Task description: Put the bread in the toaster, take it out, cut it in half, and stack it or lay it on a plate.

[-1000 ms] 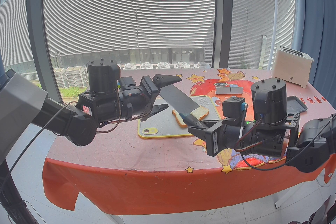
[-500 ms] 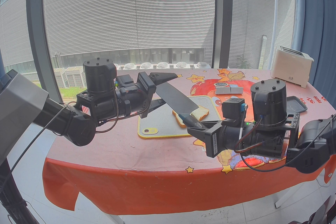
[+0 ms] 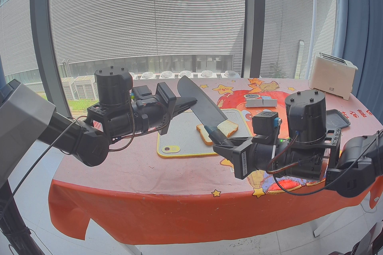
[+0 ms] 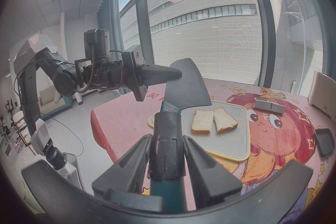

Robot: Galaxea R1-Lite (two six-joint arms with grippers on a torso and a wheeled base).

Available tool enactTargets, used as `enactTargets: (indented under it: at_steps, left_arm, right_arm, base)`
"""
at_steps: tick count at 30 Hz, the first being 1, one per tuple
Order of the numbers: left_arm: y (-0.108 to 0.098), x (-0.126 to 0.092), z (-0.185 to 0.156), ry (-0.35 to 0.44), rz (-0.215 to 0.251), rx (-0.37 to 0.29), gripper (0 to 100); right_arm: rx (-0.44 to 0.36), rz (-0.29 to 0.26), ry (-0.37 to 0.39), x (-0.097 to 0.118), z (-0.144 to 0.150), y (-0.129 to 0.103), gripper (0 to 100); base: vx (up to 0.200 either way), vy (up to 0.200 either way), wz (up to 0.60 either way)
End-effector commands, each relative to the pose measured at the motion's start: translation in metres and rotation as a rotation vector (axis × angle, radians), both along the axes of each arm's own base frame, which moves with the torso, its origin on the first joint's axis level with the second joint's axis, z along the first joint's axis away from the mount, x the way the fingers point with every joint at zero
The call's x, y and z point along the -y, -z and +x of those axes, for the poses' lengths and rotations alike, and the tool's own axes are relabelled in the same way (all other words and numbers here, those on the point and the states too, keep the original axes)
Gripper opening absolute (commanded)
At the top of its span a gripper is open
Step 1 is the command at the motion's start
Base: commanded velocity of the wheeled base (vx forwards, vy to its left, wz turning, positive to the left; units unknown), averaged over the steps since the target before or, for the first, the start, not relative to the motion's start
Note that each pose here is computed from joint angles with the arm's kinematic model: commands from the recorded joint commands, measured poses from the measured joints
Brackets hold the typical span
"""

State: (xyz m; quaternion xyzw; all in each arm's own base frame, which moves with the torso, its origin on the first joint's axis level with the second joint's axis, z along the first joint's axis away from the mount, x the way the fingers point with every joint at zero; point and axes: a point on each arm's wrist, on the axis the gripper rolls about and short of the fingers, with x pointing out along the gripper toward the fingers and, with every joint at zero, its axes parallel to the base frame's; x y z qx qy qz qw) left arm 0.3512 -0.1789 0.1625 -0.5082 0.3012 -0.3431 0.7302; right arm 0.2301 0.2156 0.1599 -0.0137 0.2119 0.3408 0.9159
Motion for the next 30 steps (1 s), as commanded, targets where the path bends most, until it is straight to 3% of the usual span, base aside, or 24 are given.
enactTargets:
  at_steps: [1, 2, 3, 12, 18, 23, 30]
  left_arm:
    - [0.0, 0.0, 0.0, 0.002, 0.0, -0.001, 0]
    - [0.0, 0.0, 0.0, 0.002, 0.0, -0.001, 0]
    - [0.0, 0.0, 0.0, 0.002, 0.0, -0.001, 0]
    - [-0.003, 0.001, -0.002, -0.001, -0.005, 0.007, 0]
    - [-0.005, -0.002, -0.003, -0.01, -0.005, 0.013, 0]
    - [-0.008, -0.004, -0.004, -0.05, -0.036, 0.082, 0]
    - [-0.013, -0.013, -0.018, -0.069, -0.058, 0.126, 0]
  right_arm:
    - [-0.002, -0.003, 0.001, -0.001, 0.0, 0.001, 0]
    - [-0.003, -0.002, 0.002, -0.001, 0.0, 0.001, 0]
    - [-0.003, -0.002, 0.003, -0.001, 0.0, 0.001, 100]
    - [0.005, 0.036, 0.007, 0.005, -0.005, -0.009, 100]
    - [0.08, 0.112, 0.04, 0.033, -0.017, -0.041, 100]
    - [0.122, 0.221, 0.015, 0.067, -0.032, -0.069, 100]
    - [0.049, 0.263, 0.035, 0.096, -0.07, -0.052, 100]
  base:
    - [0.0, 0.0, 0.0]
    - [0.0, 0.0, 0.0]
    - [0.0, 0.0, 0.0]
    - [0.0, 0.0, 0.0]
    - [0.0, 0.0, 0.0]
    - [0.0, 0.0, 0.0]
    - [0.0, 0.0, 0.0]
